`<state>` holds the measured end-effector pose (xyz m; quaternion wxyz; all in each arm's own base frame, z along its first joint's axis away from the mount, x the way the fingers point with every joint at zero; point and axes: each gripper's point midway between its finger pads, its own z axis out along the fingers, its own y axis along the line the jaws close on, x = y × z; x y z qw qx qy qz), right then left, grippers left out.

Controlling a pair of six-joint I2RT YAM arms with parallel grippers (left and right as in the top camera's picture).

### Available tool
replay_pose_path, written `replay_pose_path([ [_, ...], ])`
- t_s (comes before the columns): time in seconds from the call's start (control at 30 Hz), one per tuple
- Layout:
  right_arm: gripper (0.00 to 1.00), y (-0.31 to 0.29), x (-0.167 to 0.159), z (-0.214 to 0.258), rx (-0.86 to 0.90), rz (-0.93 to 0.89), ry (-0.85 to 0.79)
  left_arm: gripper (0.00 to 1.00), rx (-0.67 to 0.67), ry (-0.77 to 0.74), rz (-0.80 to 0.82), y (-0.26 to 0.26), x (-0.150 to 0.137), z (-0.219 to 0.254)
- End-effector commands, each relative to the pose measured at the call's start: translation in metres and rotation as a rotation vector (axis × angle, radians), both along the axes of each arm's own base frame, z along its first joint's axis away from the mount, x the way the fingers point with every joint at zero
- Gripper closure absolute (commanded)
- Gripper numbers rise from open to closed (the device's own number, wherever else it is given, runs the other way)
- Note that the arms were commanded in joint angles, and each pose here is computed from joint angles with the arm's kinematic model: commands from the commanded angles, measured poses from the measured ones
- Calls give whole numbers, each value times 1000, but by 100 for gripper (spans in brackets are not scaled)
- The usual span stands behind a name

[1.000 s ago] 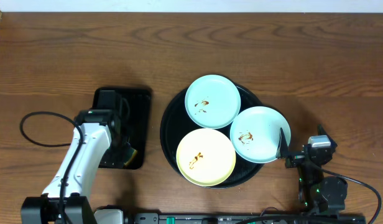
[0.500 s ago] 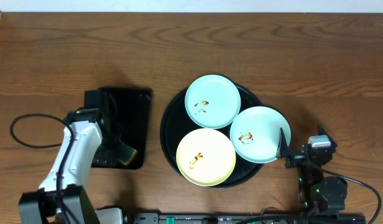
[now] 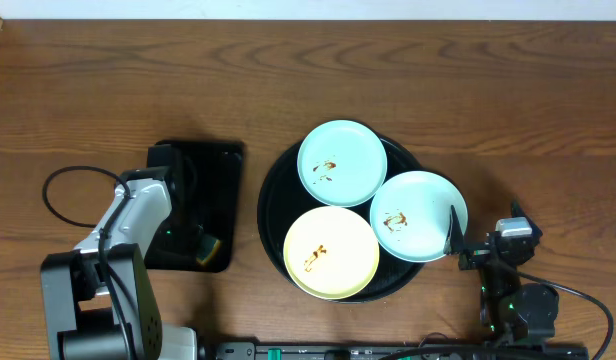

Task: Clean dirty plates on tray and stack at the side
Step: 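Close the left gripper on the green-yellow sponge and lift it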

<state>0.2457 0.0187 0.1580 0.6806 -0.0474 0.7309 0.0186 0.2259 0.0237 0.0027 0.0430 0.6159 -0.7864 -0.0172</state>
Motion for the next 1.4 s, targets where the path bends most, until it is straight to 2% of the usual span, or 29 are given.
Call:
replay_pose_path([
  [0.0, 1, 2, 0, -1, -12, 10, 0, 92, -5, 4, 3, 0, -3, -2],
  [0.17, 1, 2, 0, -1, -12, 10, 0, 92, 5, 3, -2, 2, -2, -2],
  [0.27, 1, 2, 0, -1, -12, 10, 0, 93, 6, -39, -80, 3, 8, -3],
  [0.5, 1, 2, 0, -1, -12, 10, 0, 93, 82, -115, -366, 19, 36, 9],
  [0.63, 1, 2, 0, -1, -12, 10, 0, 92, 164, -147, -622, 32, 53, 13],
  [0.73, 1, 2, 0, -1, -12, 10, 0, 91, 229, -143, -744, 42, 61, 16],
  [1.0, 1, 2, 0, -1, -12, 10, 0, 93, 360, -243, -1098, 48, 105, 27],
  [1.07, 1, 2, 0, -1, -12, 10, 0, 92, 329, -272, -1195, 39, 109, 27],
  [1.2, 1, 2, 0, -1, -12, 10, 0, 93, 162, -362, -1395, 5, 103, 21],
  [1.37, 1, 2, 0, -1, -12, 10, 0, 93, 1, -427, -1442, -22, 89, 19],
])
